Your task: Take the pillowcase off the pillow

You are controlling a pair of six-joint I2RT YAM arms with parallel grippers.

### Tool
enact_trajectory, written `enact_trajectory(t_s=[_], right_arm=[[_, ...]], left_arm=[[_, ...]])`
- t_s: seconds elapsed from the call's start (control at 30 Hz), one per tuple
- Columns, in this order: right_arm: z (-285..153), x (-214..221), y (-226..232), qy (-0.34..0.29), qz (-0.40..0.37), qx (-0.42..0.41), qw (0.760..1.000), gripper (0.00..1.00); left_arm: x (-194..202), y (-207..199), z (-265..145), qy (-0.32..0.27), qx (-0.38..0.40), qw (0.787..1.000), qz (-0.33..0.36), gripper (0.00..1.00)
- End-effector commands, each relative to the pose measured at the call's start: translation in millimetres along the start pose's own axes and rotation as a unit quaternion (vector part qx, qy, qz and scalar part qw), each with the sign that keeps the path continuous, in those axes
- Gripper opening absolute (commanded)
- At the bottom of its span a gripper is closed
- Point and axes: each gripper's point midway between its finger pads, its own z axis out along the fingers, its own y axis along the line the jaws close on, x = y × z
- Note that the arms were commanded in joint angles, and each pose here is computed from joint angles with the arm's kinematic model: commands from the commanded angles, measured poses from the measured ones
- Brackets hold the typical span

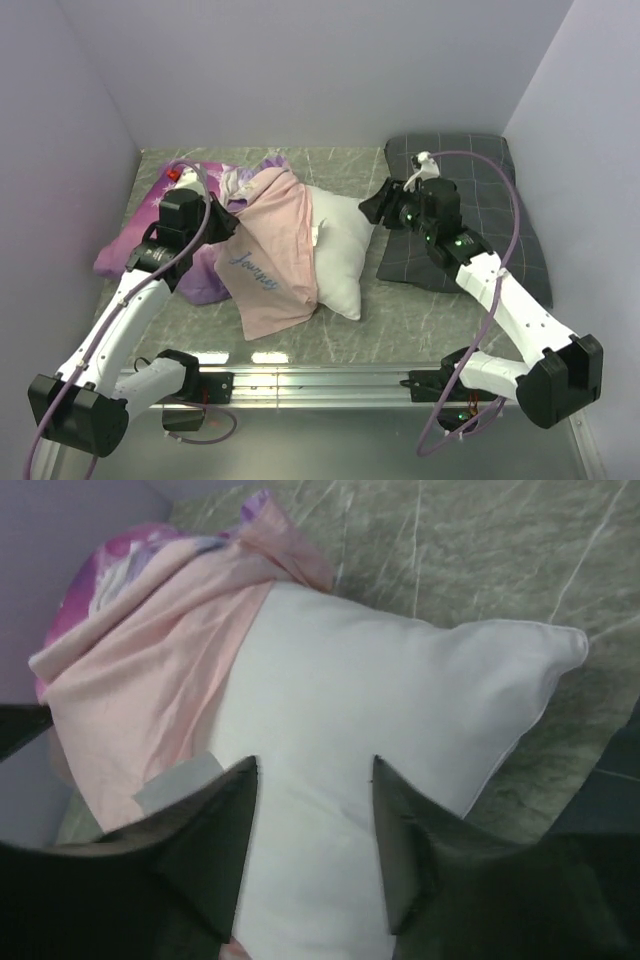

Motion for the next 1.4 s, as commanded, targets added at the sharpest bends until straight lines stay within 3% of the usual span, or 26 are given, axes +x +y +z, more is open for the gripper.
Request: enact_trajectory(t_s=[0.0,0.07,0.17,0.27,0.5,0.6,0.63,0.67,0.8,0.87,1.07,1.2,1.27,1.37], right_arm=[[-8,33,0,0.036,-0.01,-0.024,0.999,0.64],[-12,52,12,0.052,-0.015,-0.05,0.997,0.71],[-13,98,23,0.091,-0.032,-0.068,0.993,0.78],[-9,115,32,0.097,-0.034,-0.081,0.991,0.83],[22,137,34,0.111,-0.014,-0.088,0.99,0.83],[40,139,28,0.122,-0.018,-0.061,0.99,0.54],[45,141,25,0.127,-0.021,-0.049,0.99,0.19],[49,127,30,0.113,-0.023,-0.044,0.992,0.02],[39,73,24,0.063,-0.05,0.028,0.996,0.0],[20,16,40,0.003,-0.071,0.04,0.997,0.0],[-46,-90,-6,-0.105,-0.094,0.177,0.974,0.0],[-70,-104,-60,-0.12,-0.081,0.248,0.958,0.0],[-67,-93,-74,-0.11,-0.075,0.255,0.958,0.0],[-51,-76,-75,-0.088,-0.06,0.235,0.966,0.0]], left_arm=[[8,-14,7,0.014,0.045,0.999,-0.006,0.0],[10,-14,9,0.016,0.043,0.999,-0.008,0.01],[10,-11,11,0.018,0.036,0.999,-0.007,0.0],[11,-13,11,0.018,0.043,0.999,-0.01,0.0],[13,-12,9,0.017,0.043,0.999,-0.01,0.01],[4,-16,6,0.009,0.046,0.999,-0.01,0.01],[0,-17,5,0.004,0.046,0.999,-0.008,0.0],[-1,-17,5,0.006,0.043,0.999,-0.007,0.01],[-26,-11,3,-0.021,0.018,1.0,0.005,0.0],[-36,-3,4,-0.032,0.005,0.999,0.003,0.01],[-62,48,5,-0.057,-0.033,0.997,-0.05,0.01],[-78,87,-4,-0.085,-0.057,0.991,-0.09,0.01],[-75,84,3,-0.079,-0.039,0.992,-0.095,0.01],[-63,50,18,-0.043,0.053,0.992,-0.104,0.04]])
